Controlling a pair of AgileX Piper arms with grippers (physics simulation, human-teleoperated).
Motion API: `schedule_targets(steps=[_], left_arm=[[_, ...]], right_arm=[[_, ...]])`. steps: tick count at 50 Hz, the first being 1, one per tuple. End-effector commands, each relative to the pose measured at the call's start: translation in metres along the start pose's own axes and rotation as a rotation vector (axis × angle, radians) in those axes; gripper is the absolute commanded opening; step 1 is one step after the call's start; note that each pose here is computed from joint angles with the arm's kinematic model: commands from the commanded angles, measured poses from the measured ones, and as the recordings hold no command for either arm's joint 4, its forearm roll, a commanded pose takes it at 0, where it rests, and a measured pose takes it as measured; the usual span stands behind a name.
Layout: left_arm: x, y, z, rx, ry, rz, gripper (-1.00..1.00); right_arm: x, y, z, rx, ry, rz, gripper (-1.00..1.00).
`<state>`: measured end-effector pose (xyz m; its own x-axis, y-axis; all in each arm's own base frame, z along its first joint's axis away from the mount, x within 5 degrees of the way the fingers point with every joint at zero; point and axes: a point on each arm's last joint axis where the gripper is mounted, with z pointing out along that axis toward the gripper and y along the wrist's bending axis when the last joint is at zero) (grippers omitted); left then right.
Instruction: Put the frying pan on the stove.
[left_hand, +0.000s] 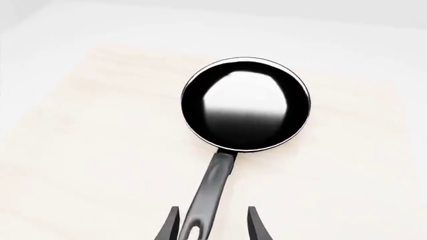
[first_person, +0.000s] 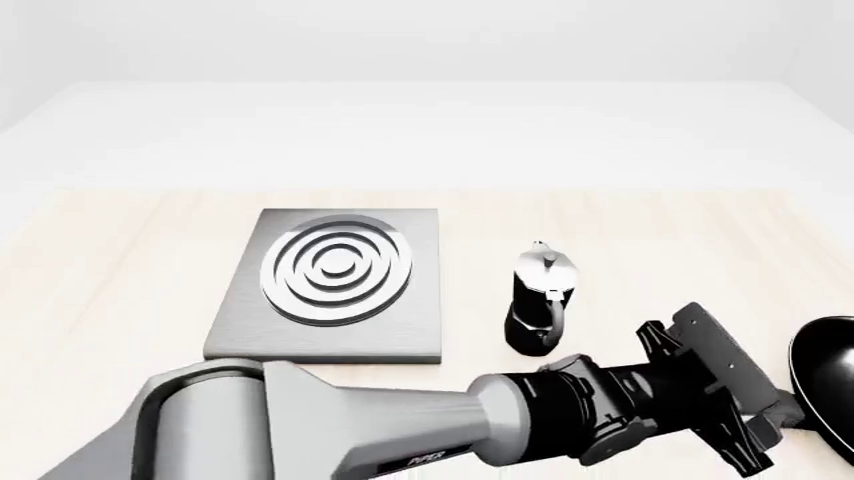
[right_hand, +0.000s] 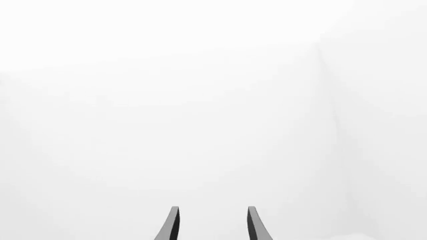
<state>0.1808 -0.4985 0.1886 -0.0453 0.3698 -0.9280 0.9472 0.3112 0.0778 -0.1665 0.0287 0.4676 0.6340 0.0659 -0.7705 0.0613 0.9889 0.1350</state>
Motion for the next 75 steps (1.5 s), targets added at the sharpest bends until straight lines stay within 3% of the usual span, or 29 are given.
schedule_targets(steps=[1,63,75], left_arm=[[0.002,0.006,0.011,-0.009,0.024,-0.001,1.00],[0.014,0.022,0.055,-0.024,0.162,-0.026,1.00],[0.032,0.021,0.067,-0.021,0.195,-0.032,1.00]], right_arm=[[-0.078,0.001,-0.127,-0.033,-0.014,0.001,1.00],[-0.080,0.002,-0.131,-0.035,-0.030,0.017,1.00],[-0.081,0.001,-0.131,-0.037,-0.029,0.019,1.00]])
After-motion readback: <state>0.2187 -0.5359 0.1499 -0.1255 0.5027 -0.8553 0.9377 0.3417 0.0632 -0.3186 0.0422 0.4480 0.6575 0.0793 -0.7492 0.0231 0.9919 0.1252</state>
